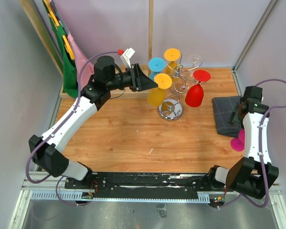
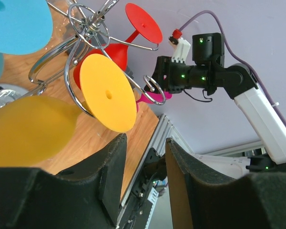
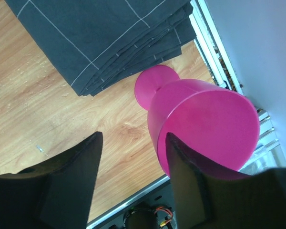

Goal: Place the wine glass upside down on the wine glass rack

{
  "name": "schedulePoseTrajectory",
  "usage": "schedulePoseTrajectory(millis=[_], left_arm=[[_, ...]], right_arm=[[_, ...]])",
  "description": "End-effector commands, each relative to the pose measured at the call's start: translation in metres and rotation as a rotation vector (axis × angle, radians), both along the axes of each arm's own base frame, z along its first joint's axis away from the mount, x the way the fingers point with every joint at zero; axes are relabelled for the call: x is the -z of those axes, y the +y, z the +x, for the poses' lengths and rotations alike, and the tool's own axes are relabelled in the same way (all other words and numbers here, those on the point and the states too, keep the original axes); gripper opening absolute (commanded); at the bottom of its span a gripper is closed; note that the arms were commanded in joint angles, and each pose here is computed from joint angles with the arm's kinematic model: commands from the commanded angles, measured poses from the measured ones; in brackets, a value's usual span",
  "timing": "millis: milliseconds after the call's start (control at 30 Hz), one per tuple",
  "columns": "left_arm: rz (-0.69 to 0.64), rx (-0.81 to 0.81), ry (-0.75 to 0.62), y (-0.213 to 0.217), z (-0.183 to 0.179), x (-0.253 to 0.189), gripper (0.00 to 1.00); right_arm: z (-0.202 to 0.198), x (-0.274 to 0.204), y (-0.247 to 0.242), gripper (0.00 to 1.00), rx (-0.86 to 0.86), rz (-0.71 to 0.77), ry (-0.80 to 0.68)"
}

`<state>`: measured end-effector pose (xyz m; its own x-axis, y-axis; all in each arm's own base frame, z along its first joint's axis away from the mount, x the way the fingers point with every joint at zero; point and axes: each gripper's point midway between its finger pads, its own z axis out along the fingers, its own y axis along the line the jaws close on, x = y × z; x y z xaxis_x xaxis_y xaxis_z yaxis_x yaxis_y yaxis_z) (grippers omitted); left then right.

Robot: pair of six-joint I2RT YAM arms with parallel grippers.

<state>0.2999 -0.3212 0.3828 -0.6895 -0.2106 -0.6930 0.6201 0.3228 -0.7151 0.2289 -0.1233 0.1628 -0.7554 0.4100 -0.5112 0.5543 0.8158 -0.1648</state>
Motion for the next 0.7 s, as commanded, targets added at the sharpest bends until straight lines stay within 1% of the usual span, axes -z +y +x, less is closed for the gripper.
schedulePoseTrajectory(millis=[0, 133, 367, 533, 633, 667], left_arm=[[-0.006, 0.008, -0.034, -0.0015, -0.0036, -0.0042, 0.44], [-0.008, 0.012, -0.039, -0.0018, -0.0035, -0.0058, 0.43], [-0.009, 0.024, -0.035, -0.0047, -0.0015, -0.0054, 0.43], [-0.004, 0.024, -0.039, -0.0049, -0.0005, -0.0040, 0.43], [0.000, 0.023, -0.038, -0.0047, -0.0002, -0.0021, 0.43], [0.001, 0.022, -0.039, -0.0046, -0.0002, -0.0018, 0.43]], right_arm=[[0.0040, -0.0037, -0.0081, 0.55, 0.030, 0.003, -0.015], [0.0048, -0.0041, -0.0100, 0.51, 0.037, 0.004, -0.010], [0.0055, -0.0019, -0.0112, 0.34, 0.041, 0.010, 0.002], [0.0041, -0.0016, -0.0144, 0.29, 0.054, 0.003, 0.009], [0.0042, -0.0006, -0.0144, 0.19, 0.055, 0.008, 0.010], [0.0039, -0.0010, -0.0146, 0.14, 0.057, 0.007, 0.009]])
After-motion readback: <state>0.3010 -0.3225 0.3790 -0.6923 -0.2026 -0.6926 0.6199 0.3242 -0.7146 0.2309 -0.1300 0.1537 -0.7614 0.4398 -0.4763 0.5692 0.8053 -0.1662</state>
